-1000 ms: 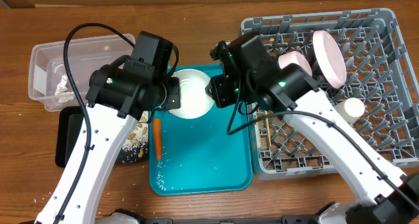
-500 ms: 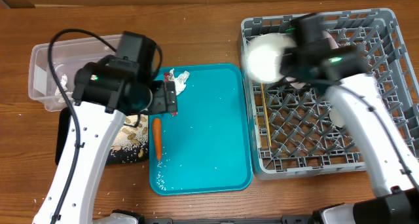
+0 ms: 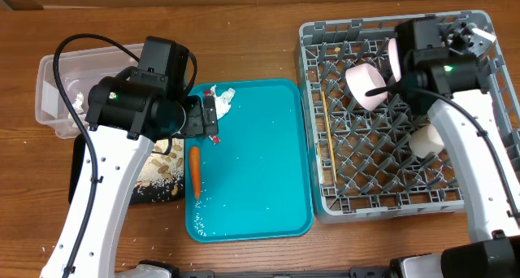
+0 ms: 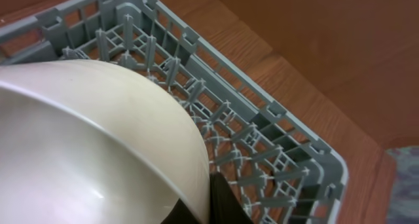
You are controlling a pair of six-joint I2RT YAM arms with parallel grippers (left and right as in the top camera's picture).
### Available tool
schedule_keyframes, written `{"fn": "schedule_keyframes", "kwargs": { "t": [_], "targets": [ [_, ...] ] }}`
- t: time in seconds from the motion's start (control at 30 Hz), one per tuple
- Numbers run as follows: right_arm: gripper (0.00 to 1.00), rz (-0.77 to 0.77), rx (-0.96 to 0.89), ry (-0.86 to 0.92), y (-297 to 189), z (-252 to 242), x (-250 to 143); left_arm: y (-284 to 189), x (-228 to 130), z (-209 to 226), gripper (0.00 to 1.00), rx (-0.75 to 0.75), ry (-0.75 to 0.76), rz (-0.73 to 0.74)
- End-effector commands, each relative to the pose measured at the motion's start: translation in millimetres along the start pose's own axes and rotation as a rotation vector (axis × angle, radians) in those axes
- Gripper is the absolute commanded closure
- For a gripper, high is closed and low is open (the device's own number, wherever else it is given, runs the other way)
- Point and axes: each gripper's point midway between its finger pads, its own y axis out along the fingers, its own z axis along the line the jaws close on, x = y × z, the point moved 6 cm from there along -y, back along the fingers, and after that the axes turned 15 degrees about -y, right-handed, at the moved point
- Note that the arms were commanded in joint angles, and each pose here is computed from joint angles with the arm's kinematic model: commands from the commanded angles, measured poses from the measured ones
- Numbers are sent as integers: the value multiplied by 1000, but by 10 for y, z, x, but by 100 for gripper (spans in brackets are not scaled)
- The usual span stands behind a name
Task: Sort waste into correct bins and load items into the dishwasher
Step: 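Lower the white bowl into the dish rack with the right gripper and release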
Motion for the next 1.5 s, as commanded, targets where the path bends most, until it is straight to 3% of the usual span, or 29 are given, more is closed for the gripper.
{"fn": "schedule_keyframes", "kwargs": {
  "t": [0.0, 0.23, 0.6, 0.97, 1.2, 1.47],
  "targets": [
    [96, -40, -61, 56, -156, -73, -53, -122, 42, -5, 0, -17, 17, -46],
    [96, 30, -65, 30, -233, 44, -337, -120, 43, -6, 0, -17, 43, -47],
    [96, 112, -12, -140, 251, 531, -981, -118, 37, 4, 0, -10, 67, -44],
    [96, 53, -144, -140, 256, 347, -936, -117, -1, 20, 0, -1, 72, -23],
    [96, 46, -64, -62, 273, 491, -883, -117, 9, 12, 0, -5, 72, -29],
    [96, 17, -195, -48, 68, 186, -862, -117, 10, 12, 0, -5, 72, -30]
  ]
}}
